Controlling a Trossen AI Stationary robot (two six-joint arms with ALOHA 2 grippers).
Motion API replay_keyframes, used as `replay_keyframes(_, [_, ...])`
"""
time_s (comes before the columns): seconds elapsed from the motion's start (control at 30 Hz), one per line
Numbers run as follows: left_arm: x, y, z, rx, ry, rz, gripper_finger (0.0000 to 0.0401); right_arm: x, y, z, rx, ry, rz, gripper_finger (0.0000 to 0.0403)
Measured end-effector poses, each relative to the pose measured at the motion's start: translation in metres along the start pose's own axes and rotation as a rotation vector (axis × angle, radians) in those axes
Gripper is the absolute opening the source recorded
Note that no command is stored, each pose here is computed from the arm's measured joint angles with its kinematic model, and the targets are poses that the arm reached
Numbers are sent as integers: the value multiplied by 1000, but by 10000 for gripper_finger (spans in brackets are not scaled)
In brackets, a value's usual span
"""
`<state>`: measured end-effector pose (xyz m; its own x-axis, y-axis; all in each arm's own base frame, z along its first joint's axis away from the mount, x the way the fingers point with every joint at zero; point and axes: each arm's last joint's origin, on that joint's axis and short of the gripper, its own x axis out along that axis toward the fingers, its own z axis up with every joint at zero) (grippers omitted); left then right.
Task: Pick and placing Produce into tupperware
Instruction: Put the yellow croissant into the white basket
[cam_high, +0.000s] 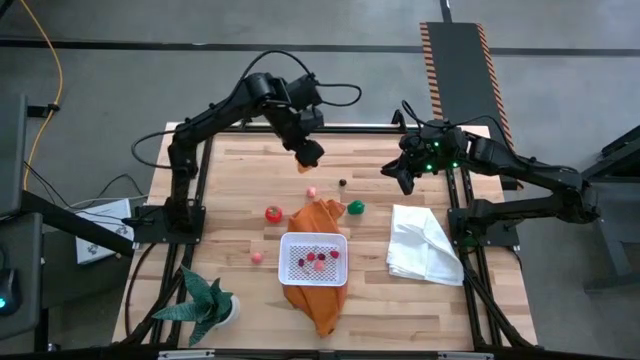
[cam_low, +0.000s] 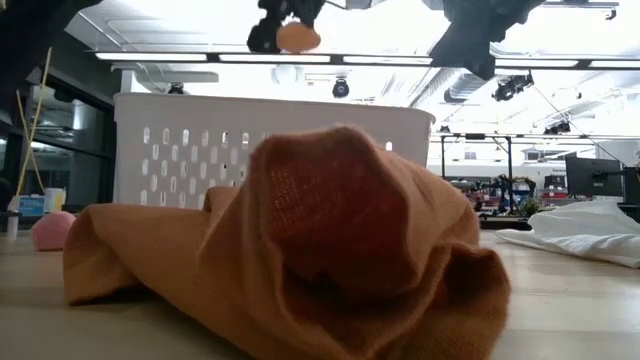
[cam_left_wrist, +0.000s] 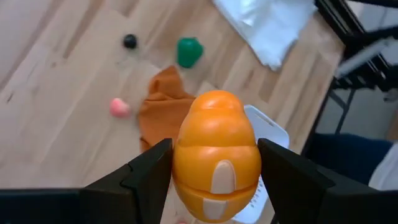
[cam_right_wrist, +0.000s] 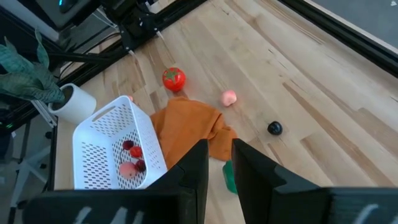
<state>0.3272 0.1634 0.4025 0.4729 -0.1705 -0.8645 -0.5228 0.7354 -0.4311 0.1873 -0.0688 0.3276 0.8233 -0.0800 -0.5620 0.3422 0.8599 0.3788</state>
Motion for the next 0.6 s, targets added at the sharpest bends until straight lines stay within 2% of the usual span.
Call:
replay_keyframes(0.3, [-16, -42, -28, 184, -15, -66, 220, 0, 0, 0, 23, -1, 0, 62])
replay_keyframes(0.6, [-15, -91, -60, 265, 26, -122, 220, 0, 1, 2, 25, -19, 6, 62])
